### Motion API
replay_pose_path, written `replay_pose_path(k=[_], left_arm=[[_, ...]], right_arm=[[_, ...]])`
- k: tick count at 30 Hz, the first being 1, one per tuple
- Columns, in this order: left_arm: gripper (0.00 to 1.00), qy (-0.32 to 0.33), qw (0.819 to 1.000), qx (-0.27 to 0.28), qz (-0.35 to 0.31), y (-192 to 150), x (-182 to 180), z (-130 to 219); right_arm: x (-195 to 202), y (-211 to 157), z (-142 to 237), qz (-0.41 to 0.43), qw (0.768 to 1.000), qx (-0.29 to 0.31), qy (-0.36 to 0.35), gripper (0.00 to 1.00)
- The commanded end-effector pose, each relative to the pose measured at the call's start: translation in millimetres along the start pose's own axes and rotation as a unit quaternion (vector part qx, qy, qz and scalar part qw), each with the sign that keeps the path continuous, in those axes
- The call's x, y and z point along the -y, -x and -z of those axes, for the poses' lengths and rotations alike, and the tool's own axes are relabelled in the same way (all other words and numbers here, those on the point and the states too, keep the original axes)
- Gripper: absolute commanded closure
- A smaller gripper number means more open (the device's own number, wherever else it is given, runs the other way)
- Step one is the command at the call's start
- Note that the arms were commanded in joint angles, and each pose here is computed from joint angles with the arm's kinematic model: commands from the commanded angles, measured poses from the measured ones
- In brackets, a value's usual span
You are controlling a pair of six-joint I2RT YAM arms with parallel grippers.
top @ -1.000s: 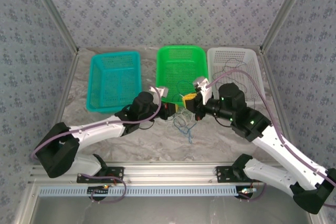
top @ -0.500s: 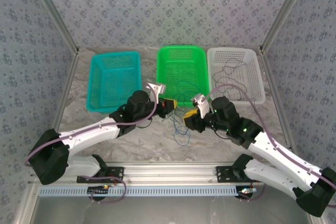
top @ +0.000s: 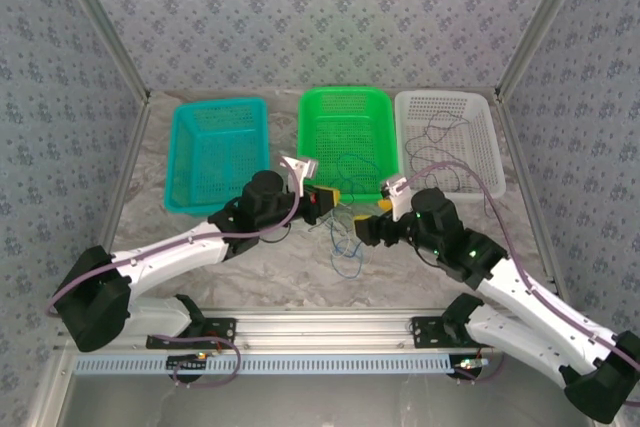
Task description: Untangle the cables
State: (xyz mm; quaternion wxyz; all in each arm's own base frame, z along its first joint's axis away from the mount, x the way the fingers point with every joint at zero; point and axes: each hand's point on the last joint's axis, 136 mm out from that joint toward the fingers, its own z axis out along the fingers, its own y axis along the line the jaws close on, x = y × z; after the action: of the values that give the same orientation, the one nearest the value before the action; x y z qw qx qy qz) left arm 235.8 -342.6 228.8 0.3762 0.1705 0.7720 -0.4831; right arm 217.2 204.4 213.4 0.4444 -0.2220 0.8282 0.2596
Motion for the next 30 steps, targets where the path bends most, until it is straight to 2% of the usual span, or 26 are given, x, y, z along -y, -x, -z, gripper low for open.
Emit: replay_pose_path(k=[1, 6, 17, 24, 28, 30], left_arm=[[0.99, -0.047, 0.998, 0.021, -0.025, 14.3, 28.4, 5.6], [1.0, -0.051, 0.998, 0.028, -0.028, 16.4, 32.8, 8.8], [0.99, -0.086, 0.995, 0.047, -0.037, 23.4, 53.6, 22.8], [0.99, -0.092, 0.995, 0.033, -0.034, 16.6, 56.0, 21.0], [1.0, -0.094, 0.994, 0.043, -0.036, 19.9, 57.5, 24.3], [1.0, -0.093, 0.993, 0.053, -0.04, 24.9, 59.6, 27.5]], right_arm=[[9.2, 11.2, -5.5, -0.014, 0.999, 0.021, -0.022, 0.19], [4.9, 15.4, -20.9, -0.02, 0.999, 0.033, -0.006, 0.18], [31.9, 13.6, -44.2, -0.043, 0.996, 0.048, -0.064, 0.2], [39.6, 15.0, -49.5, -0.066, 0.993, 0.062, -0.077, 0.2], [43.2, 0.9, -52.9, -0.075, 0.993, 0.034, -0.079, 0.27], [44.9, -11.2, -56.4, -0.082, 0.993, 0.016, -0.08, 0.36]])
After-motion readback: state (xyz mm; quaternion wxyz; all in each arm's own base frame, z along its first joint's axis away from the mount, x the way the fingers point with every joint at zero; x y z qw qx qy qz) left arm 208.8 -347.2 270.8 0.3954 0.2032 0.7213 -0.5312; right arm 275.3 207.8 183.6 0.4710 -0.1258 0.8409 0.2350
